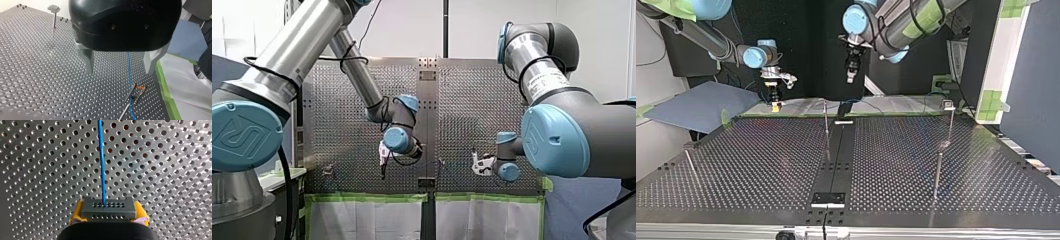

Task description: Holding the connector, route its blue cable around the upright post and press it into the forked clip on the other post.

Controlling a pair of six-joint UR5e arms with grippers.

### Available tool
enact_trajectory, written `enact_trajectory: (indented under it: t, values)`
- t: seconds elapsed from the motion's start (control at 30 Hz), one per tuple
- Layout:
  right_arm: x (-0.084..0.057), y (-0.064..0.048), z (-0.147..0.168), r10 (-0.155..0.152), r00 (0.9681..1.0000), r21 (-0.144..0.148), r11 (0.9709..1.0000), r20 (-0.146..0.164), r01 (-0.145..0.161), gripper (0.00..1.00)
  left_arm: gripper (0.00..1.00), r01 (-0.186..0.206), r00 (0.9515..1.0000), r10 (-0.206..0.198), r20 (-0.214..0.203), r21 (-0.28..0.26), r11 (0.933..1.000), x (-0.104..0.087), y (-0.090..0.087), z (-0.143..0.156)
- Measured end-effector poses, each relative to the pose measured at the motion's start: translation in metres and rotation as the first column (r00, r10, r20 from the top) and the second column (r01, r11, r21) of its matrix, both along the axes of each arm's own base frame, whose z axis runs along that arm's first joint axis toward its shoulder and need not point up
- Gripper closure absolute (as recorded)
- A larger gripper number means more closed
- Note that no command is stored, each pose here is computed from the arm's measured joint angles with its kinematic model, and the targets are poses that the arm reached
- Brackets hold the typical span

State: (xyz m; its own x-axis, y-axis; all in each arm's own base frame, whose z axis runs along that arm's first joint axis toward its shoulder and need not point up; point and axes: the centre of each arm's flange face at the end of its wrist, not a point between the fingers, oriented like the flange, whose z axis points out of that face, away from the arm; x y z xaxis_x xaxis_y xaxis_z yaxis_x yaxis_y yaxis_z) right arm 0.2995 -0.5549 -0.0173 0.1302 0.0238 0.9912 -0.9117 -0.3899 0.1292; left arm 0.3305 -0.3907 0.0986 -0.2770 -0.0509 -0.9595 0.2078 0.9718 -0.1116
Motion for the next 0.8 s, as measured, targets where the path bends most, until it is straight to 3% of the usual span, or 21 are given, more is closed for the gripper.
enact_trajectory:
  t: [0.4,0.8]
  values:
    - [0.000,-0.001,0.001,0.001,1.0000,-0.008,1.0000,0.003,-0.001,1.00,0.00,-0.013,0.9996,0.014,0.025,-0.045,0.9989,-0.022,0.023,0.021]
    - [0.000,-0.001,0.001,0.002,1.0000,-0.006,1.0000,0.002,-0.002,1.00,0.00,-0.017,0.9967,0.028,0.077,-0.141,0.9899,-0.043,0.041,0.041]
